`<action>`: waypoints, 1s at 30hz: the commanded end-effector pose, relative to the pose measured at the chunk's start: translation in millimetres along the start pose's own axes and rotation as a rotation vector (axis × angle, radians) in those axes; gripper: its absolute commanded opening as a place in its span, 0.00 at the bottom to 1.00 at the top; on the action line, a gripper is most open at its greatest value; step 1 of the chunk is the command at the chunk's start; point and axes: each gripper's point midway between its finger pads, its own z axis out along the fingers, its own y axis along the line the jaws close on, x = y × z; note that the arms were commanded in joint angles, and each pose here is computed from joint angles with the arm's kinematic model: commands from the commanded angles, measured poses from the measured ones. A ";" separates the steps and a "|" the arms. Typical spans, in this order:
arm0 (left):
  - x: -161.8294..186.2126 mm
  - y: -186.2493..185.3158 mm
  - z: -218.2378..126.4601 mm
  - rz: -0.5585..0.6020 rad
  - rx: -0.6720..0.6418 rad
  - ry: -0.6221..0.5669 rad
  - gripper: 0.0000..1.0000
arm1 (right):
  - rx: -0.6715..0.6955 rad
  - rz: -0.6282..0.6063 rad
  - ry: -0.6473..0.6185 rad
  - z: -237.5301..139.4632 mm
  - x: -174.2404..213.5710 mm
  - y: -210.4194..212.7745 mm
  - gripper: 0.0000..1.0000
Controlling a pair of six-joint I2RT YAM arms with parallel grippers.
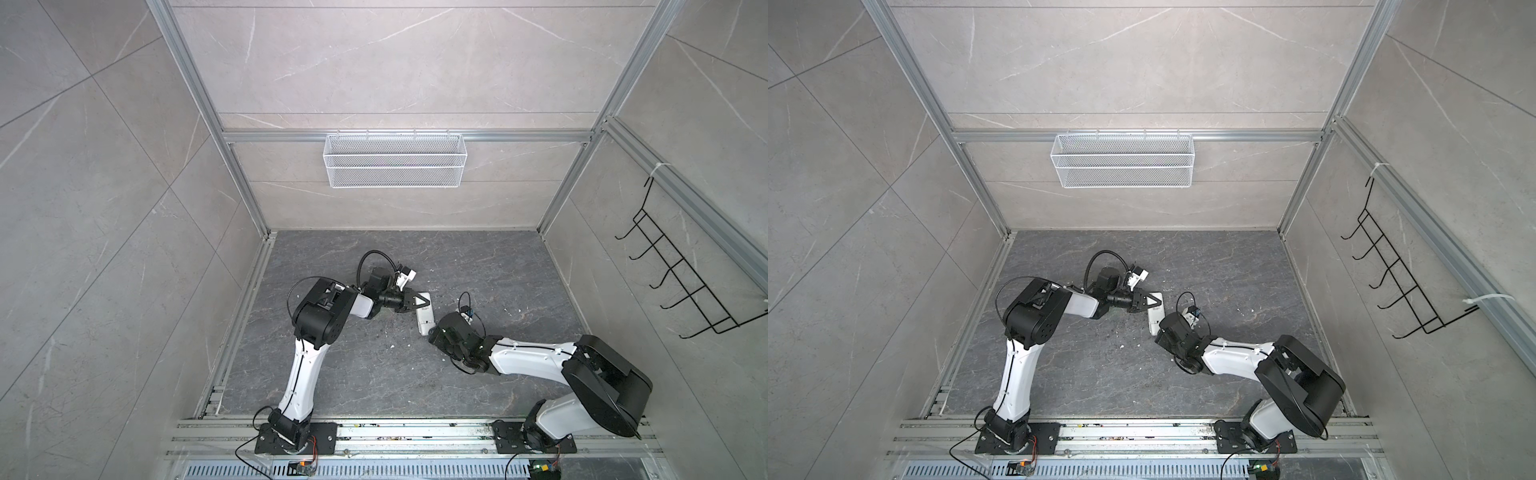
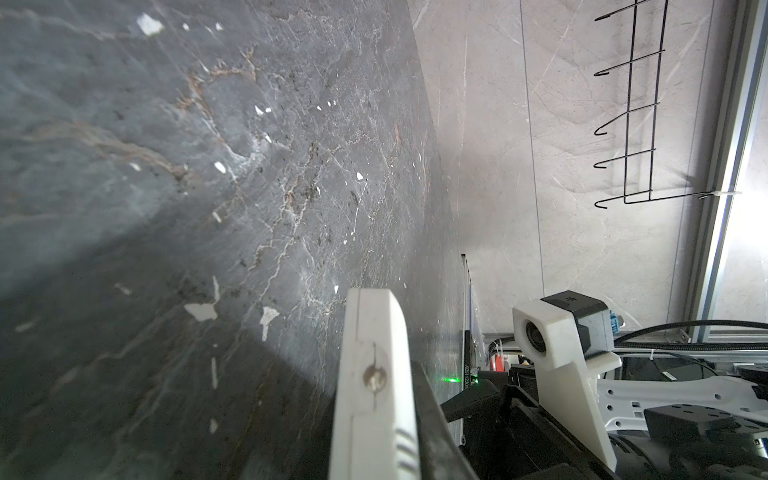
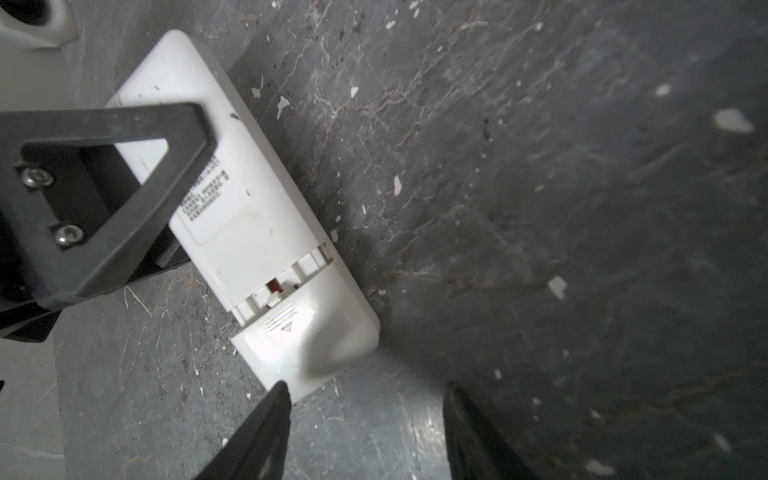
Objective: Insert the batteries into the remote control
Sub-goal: 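Push the cover along the remote to slide it shut with the right gripper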
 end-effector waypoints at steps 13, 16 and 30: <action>8.6 11.6 4.7 -0.001 -0.044 0.019 0.00 | 0.017 -0.006 -0.040 8.1 -7.9 7.9 0.58; 8.8 11.5 4.7 -0.002 -0.043 0.020 0.00 | 0.027 -0.011 -0.032 12.1 -5.7 5.8 0.56; 9.3 12.0 5.6 -0.007 -0.040 0.024 0.00 | 0.048 0.042 0.004 31.5 10.1 -10.3 0.39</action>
